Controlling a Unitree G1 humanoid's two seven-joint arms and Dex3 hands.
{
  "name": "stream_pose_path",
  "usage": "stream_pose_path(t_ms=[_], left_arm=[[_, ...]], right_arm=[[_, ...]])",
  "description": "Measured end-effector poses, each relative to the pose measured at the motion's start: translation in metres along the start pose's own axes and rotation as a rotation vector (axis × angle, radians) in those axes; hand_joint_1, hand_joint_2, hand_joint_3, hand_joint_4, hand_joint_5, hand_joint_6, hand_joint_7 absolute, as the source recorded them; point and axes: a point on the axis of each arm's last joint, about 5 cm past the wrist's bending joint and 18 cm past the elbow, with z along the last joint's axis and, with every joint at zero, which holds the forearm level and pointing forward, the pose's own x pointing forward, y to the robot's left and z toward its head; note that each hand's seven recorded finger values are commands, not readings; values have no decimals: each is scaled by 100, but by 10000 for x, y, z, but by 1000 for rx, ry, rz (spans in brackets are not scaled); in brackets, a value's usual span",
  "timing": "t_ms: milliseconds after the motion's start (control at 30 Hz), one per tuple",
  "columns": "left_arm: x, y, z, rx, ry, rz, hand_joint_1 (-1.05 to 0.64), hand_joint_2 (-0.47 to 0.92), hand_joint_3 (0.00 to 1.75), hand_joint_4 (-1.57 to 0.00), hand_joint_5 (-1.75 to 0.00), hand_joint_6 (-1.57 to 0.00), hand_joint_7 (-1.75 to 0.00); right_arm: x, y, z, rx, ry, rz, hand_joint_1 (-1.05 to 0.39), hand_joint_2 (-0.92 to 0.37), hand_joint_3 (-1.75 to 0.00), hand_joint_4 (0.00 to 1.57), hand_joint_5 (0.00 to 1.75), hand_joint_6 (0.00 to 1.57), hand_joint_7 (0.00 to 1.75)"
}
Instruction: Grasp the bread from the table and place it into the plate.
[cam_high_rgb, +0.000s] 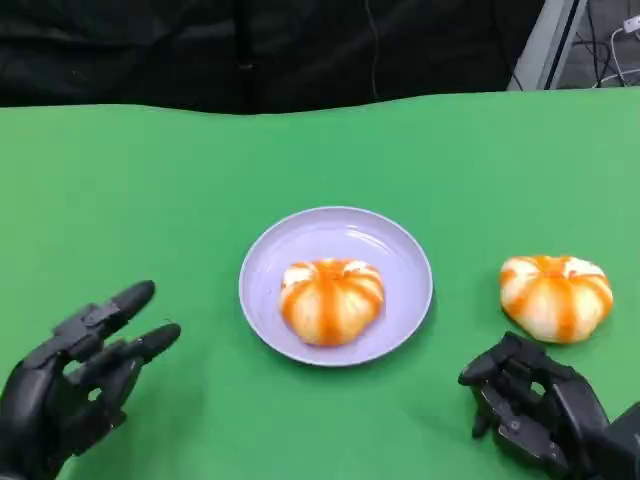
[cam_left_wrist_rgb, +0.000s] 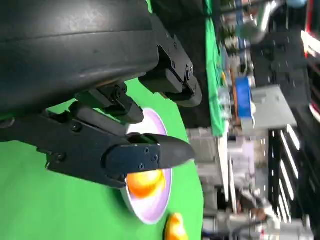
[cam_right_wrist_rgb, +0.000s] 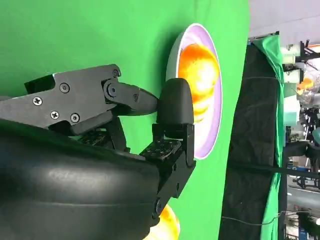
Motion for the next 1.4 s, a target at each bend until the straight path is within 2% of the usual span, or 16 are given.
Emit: stream_pose_path(t_ms=[67,300,367,567,600,633,667,700,733,767,800,867,900,967,1067,1400], left_arm=[[1,3,-20,-8,8,55,13,92,52,-84,-4,-67,-3],[18,31,-18,-14,5,138,17,78,91,-89,-1,-72,-1],[13,53,-15,-21,8,154,18,74,97,-91,-1,-73,-1],[-8,96,-5,-20,9,199,19,70,99,-95,-2,-76,-1],[-10,100,-4,-19,9,205,18,73,87,-110,-7,-88,-3],[-10,99,-3,-7,11,215,17,74,81,-118,-9,-93,-4],[-8,93,-2,15,16,228,16,76,78,-126,-15,-103,-7],[-5,81,1,50,18,240,14,71,85,-126,-49,-120,-11],[1,68,6,83,16,246,14,68,90,-119,-76,-128,-13],[8,57,10,115,13,248,14,67,93,-115,-90,-132,-14],[15,46,12,140,11,246,13,63,100,-116,-111,-141,-25],[21,31,7,162,11,247,13,59,108,-114,-125,-130,-59],[20,27,2,165,14,248,10,55,114,-111,-140,-116,-96],[21,21,-3,173,20,247,7,53,118,-107,-155,-103,-125],[26,24,1,190,24,252,5,53,119,-104,-162,-97,-136],[18,12,-6,209,37,251,6,52,120,-103,-160,-96,-135]], right_arm=[[-4,-6,-2,4,1,0,-28,-92,-51,72,175,67,141],[-7,-13,-3,8,1,-4,-29,-92,-52,73,175,67,141],[-7,-14,-3,9,1,-4,-29,-92,-52,73,175,67,141],[-11,-19,-6,13,2,-6,-29,-92,-52,73,175,67,140],[-12,-19,-6,14,1,-7,-28,-92,-53,73,175,67,140],[-12,-20,-6,14,2,-7,-28,-92,-53,73,175,67,140],[-12,-21,-6,14,2,-7,-28,-92,-53,72,175,67,139],[-12,-21,-6,14,2,-7,-28,-92,-53,72,175,67,139],[-13,-21,-6,14,2,-8,-29,-92,-53,72,175,67,139],[-13,-22,-6,14,2,-8,-29,-92,-53,72,175,67,139],[-13,-22,-6,13,2,-8,-29,-92,-53,72,175,67,139],[-13,-22,-6,13,2,-8,-29,-92,-53,72,175,67,139],[-13,-22,-6,13,2,-9,-29,-92,-53,72,175,67,139],[-14,-23,-7,14,2,-9,-29,-92,-53,72,175,67,140],[-12,-23,-9,15,3,-9,-30,-92,-53,73,175,67,140],[-14,-27,-9,16,3,-8,-28,-92,-53,73,175,67,140]])
